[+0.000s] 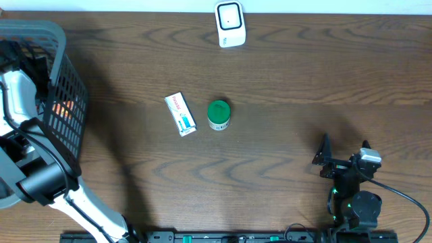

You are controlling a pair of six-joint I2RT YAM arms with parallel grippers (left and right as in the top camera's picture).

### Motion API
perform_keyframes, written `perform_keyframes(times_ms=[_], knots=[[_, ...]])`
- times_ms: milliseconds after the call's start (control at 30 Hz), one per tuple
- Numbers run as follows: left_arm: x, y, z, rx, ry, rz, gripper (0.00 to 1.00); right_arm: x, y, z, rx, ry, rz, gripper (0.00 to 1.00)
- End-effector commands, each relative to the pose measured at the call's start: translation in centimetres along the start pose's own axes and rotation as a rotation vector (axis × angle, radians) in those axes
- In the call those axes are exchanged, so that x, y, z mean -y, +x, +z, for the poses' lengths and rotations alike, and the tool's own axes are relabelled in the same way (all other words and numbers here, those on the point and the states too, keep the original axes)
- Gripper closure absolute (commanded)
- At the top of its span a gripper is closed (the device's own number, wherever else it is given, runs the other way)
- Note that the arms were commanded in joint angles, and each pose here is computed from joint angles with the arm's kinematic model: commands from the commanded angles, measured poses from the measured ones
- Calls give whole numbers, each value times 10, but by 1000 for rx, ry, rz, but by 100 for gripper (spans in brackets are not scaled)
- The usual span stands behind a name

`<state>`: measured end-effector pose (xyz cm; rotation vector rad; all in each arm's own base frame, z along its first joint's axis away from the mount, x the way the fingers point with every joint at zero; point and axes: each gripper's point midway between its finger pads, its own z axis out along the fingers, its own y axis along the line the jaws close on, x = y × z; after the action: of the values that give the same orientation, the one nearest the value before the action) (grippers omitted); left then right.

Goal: Scan the item barcode
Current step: 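Reach the left gripper into the basket and grasp the orange Kleenex pack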

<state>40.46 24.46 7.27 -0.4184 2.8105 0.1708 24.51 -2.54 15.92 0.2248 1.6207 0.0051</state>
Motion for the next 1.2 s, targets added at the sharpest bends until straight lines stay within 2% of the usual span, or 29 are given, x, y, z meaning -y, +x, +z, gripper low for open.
perform_keyframes(times_ms=[0,400,500,600,700,933,1167], knots=[[7,16,28,-70,37,32,3,2,0,0,0,8,-11,1],[11,27,54,-120,56,30,4,2,0,0,0,8,-11,1],[11,27,54,-121,57,30,16,2,0,0,0,8,-11,1],[11,27,54,-120,57,30,42,2,0,0,0,8,-11,1],[11,27,54,-121,56,30,59,2,0,0,0,8,-11,1],[1,20,41,-99,5,23,64,2,0,0,0,8,-11,1],[-11,-6,-5,15,-58,-3,64,2,0,0,0,8,-11,1]])
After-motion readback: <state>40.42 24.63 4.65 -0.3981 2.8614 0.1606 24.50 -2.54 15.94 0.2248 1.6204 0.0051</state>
